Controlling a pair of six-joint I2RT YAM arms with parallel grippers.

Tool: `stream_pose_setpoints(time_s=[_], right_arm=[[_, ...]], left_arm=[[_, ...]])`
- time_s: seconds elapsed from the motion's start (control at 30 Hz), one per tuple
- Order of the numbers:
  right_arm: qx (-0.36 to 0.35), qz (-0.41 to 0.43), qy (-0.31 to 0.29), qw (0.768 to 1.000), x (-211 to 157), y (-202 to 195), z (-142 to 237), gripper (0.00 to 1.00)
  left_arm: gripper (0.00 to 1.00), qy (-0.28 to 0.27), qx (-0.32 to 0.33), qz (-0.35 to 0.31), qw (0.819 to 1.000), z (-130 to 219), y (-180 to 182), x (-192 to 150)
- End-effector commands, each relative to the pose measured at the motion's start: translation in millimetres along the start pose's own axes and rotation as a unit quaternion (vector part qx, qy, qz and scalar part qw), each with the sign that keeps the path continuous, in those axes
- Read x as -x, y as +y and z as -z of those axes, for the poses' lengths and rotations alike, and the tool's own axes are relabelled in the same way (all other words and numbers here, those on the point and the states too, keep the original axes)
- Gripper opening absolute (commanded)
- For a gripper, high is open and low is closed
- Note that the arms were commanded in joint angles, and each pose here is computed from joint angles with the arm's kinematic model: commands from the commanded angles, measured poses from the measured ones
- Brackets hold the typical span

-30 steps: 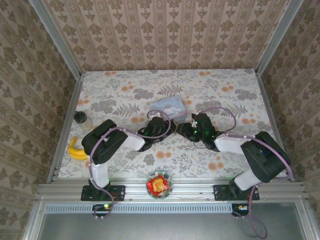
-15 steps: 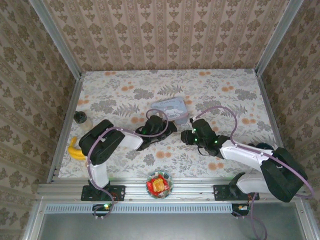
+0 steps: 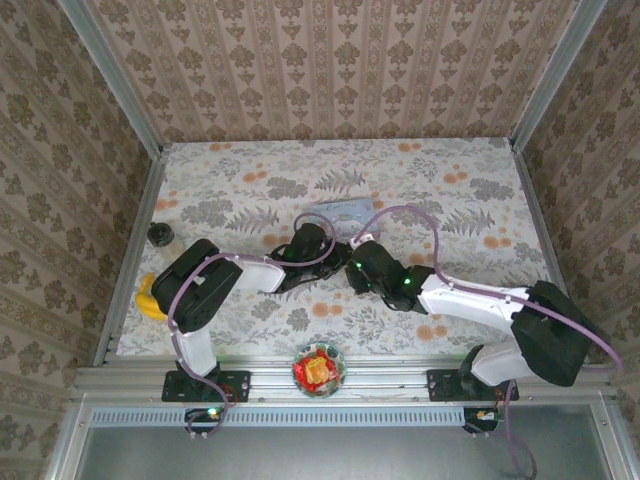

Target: Unlock a padlock with a key

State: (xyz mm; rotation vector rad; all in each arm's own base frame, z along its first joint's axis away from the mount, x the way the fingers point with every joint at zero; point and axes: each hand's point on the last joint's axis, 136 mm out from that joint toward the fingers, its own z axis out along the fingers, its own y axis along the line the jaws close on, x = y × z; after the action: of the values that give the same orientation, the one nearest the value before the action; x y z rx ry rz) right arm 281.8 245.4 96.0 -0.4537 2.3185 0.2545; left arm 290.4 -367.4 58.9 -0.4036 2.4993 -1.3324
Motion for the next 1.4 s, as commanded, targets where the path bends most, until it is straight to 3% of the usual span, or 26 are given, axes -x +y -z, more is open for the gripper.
stream_pose_setpoints(time_s=[0.0, 0.5, 1.0, 1.37], right_arm=[[-0.050, 0.062, 0.019, 0.997, -2.0, -5.8, -6.0, 0.24], [-0.117, 0.130, 0.044, 0.984, -7.8, -3.6, -29.5, 0.26], [-0.142, 0.130, 0.012, 0.981, -4.3, -16.9, -48.9, 0.27], [-0.158, 0.088, -0.013, 0.983, 2.1, -40.6, -57.6, 0.14]], left_arm=[[0.00, 0.055, 0.059, 0.051, 0.995, -0.2, 34.6, -22.6], [0.00, 0.063, 0.047, 0.056, 0.995, 0.2, 29.0, -20.0], [0.00, 0.075, 0.029, 0.045, 0.996, 1.3, 16.5, -19.5], [0.00, 0.088, 0.019, 0.035, 0.995, 1.6, 10.9, -24.4]])
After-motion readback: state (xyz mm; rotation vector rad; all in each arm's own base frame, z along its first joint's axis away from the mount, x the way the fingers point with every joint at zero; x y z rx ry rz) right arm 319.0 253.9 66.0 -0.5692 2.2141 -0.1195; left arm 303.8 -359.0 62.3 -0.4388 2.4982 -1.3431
